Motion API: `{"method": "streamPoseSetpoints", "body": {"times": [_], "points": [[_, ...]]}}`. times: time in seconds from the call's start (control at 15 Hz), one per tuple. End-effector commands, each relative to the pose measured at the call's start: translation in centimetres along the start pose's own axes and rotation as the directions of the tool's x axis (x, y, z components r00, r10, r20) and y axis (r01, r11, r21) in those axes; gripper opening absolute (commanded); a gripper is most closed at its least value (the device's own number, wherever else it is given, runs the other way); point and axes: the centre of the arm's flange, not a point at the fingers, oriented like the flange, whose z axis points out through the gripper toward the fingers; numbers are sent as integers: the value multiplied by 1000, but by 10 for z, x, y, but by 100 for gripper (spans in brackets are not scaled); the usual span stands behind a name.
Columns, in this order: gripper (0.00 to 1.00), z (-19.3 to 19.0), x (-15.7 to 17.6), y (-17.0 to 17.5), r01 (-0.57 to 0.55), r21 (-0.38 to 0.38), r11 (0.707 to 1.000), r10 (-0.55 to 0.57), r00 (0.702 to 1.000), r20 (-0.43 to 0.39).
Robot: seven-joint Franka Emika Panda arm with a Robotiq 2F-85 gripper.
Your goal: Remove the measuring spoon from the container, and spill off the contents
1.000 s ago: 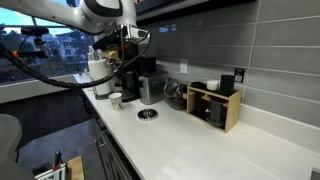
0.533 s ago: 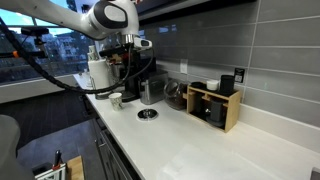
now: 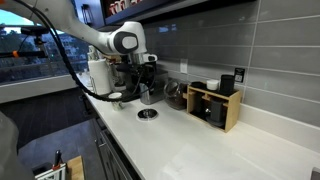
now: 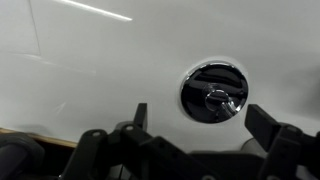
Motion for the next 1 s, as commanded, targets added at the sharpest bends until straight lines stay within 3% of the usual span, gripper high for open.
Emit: {"method": "streamPoseSetpoints", "body": {"times": [0.0,0.93], "points": [[100,-1,1,0,-1,0,1000,1,1000,-2],[100,-5,3,1,-2,0,1000,2,1000,-11]]}}
